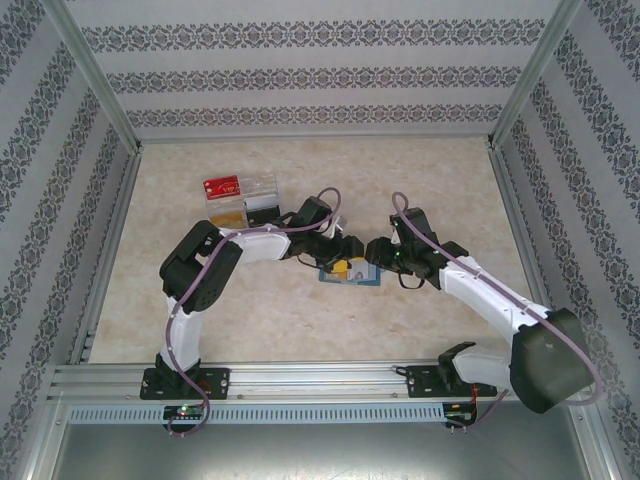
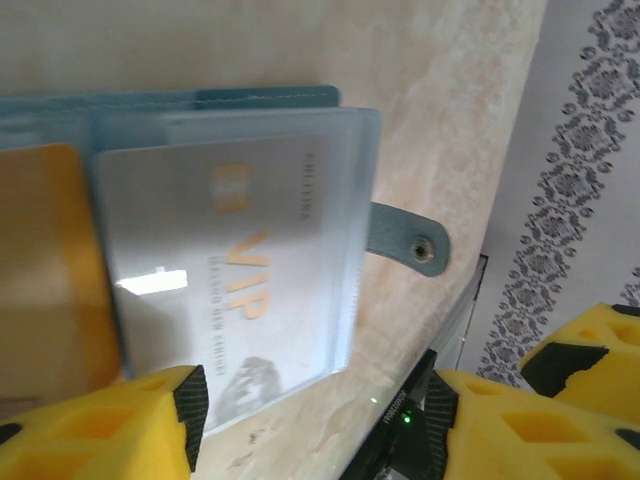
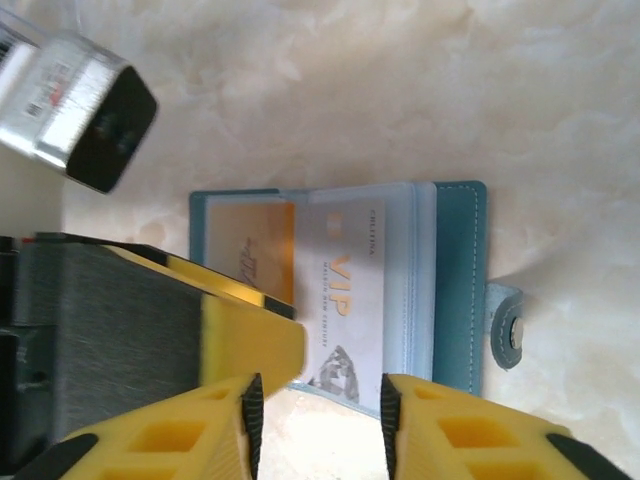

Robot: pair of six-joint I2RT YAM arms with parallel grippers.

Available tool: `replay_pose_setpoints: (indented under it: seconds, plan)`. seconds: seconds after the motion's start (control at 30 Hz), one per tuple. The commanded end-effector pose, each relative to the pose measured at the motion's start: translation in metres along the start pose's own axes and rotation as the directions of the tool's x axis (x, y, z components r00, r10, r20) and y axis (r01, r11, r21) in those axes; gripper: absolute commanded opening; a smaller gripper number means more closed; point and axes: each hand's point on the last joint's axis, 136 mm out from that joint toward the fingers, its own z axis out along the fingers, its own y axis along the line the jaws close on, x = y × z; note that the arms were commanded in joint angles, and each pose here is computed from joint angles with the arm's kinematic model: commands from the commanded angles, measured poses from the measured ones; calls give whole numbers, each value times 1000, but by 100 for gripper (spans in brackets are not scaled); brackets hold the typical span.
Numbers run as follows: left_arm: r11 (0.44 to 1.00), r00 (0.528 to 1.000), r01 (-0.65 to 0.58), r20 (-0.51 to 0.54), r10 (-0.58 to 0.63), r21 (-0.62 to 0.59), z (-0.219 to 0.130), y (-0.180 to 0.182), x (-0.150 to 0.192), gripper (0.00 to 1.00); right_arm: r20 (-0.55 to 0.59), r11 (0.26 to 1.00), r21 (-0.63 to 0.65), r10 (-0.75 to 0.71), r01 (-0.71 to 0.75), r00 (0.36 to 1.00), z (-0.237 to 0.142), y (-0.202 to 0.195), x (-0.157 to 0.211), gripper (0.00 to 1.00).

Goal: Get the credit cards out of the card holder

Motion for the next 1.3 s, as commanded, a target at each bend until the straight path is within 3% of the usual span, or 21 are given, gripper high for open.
replay_pose_setpoints:
  seconds: [0.0,0.1,0.3,1.03,1.27]
  plan:
    - [1000,997,-9,72,11,-28,-21,0,-9,57,-45,1000,11,0,0,999,10,-3,5,31]
    - [996,997,7,73,0,-91,-23,13,-7,52,-80,999,40,1,2,997,21,-7,10,27]
    - [995,998,20,64,-13,-102,-19,18,-6,45,-115,995,94,-4,15,993,36,-16,15,24]
    - [992,998,57,-3,-58,-115,-2,30,-3,39,-214,974,221,11,38,977,73,-49,39,19]
    - [990,999,47,6,-47,-133,0,30,-6,31,-213,973,226,12,38,977,73,-51,39,19]
